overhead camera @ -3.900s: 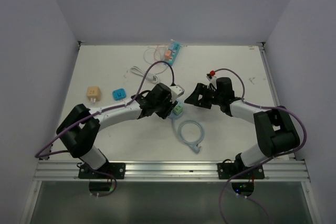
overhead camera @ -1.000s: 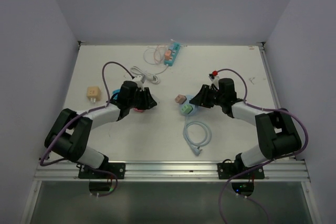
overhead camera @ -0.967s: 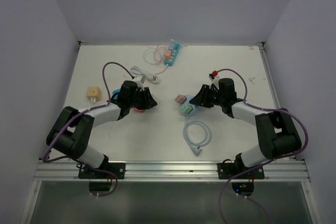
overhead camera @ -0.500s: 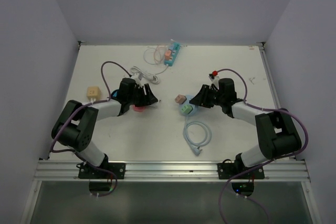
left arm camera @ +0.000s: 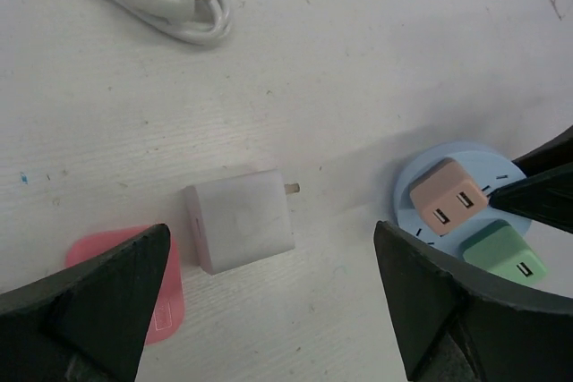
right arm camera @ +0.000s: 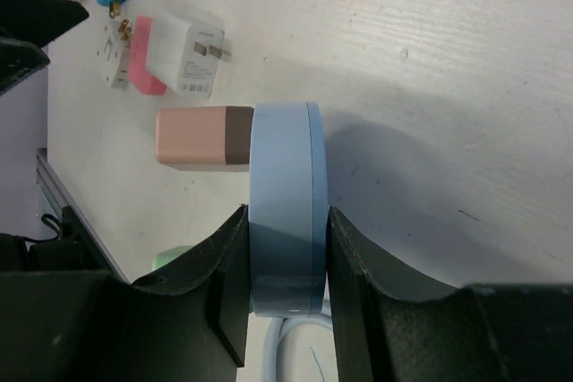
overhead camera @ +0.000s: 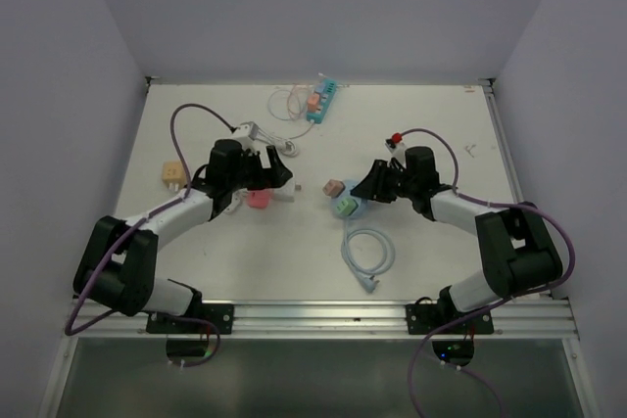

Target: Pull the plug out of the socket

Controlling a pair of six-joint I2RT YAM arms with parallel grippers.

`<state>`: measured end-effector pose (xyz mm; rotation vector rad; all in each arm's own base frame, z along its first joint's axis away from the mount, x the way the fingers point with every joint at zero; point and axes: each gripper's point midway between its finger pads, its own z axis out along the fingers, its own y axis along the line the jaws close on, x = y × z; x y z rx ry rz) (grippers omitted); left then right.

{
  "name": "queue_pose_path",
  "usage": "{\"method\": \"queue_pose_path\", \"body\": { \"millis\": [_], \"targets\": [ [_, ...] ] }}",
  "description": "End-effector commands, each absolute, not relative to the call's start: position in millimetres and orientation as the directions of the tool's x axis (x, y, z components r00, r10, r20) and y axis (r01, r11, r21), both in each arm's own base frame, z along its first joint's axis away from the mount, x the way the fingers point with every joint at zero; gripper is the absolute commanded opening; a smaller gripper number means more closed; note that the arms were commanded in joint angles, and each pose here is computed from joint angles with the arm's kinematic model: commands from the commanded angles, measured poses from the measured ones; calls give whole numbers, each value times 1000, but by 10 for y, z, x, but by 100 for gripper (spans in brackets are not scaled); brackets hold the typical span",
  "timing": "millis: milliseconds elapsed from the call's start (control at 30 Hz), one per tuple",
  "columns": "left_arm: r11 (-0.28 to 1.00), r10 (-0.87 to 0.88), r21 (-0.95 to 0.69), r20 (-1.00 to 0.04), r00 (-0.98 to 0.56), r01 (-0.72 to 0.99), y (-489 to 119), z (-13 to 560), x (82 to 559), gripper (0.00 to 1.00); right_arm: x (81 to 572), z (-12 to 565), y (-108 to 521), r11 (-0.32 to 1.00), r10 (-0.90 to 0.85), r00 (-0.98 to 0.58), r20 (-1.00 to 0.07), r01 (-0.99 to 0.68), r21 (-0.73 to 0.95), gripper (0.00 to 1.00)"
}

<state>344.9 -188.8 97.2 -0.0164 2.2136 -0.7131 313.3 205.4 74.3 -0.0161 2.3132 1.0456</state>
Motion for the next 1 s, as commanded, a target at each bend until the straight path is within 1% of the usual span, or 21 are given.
{"method": "queue_pose_path", "body": {
  "millis": [0, 67, 100, 167, 200, 367, 433, 567, 667, 867, 967],
  "targets": [
    [830, -117, -399, -808, -577, 389, -2019, 1401, 3492, 100, 3145, 987, 2248, 629, 168, -794, -585, -370, 684, 0],
    [823, -26, -332, -833, -553, 462, -2226, 1415, 3366, 99, 3116, 1008, 2311, 613, 148, -793, -591, -395, 684, 0],
    [832, 27, -267, -856, -516, 486, -2266, 1429, 3356, 98, 3090, 1036, 2346, 597, 137, -794, -592, -411, 689, 0],
    [795, 95, -228, -868, -487, 563, -2551, 1441, 3171, 97, 3060, 1066, 2402, 580, 118, -792, -599, -434, 689, 0],
    [789, 114, -212, -872, -477, 577, -2602, 1426, 3139, 96, 3043, 1068, 2425, 578, 104, -789, -606, -448, 682, 0],
    [786, 174, -143, -882, -437, 602, -2744, 1424, 3075, 88, 2940, 1086, 2568, 556, 33, -779, -626, -507, 659, 0],
    [778, 199, -116, -887, -417, 618, -2787, 1450, 3066, 86, 2918, 1083, 2591, 553, 23, -780, -625, -511, 658, 0],
    [759, 259, -93, -865, -430, 644, -2881, 1324, 3002, 80, 2897, 1087, 2617, 541, 16, -781, -624, -518, 663, 0],
    [764, 299, -62, -849, -437, 643, -2902, 1202, 2982, 78, 2889, 1101, 2634, 538, 8, -775, -631, -529, 657, 0],
    [746, 335, -45, -837, -432, 665, -2994, 1139, 2912, 73, 2870, 1072, 2652, 537, -2, -781, -625, -528, 658, 0],
    [747, 348, -35, -830, -435, 664, -2981, 1091, 2923, 67, 2867, 1073, 2659, 536, -5, -779, -627, -531, 656, 0]
  ]
}}
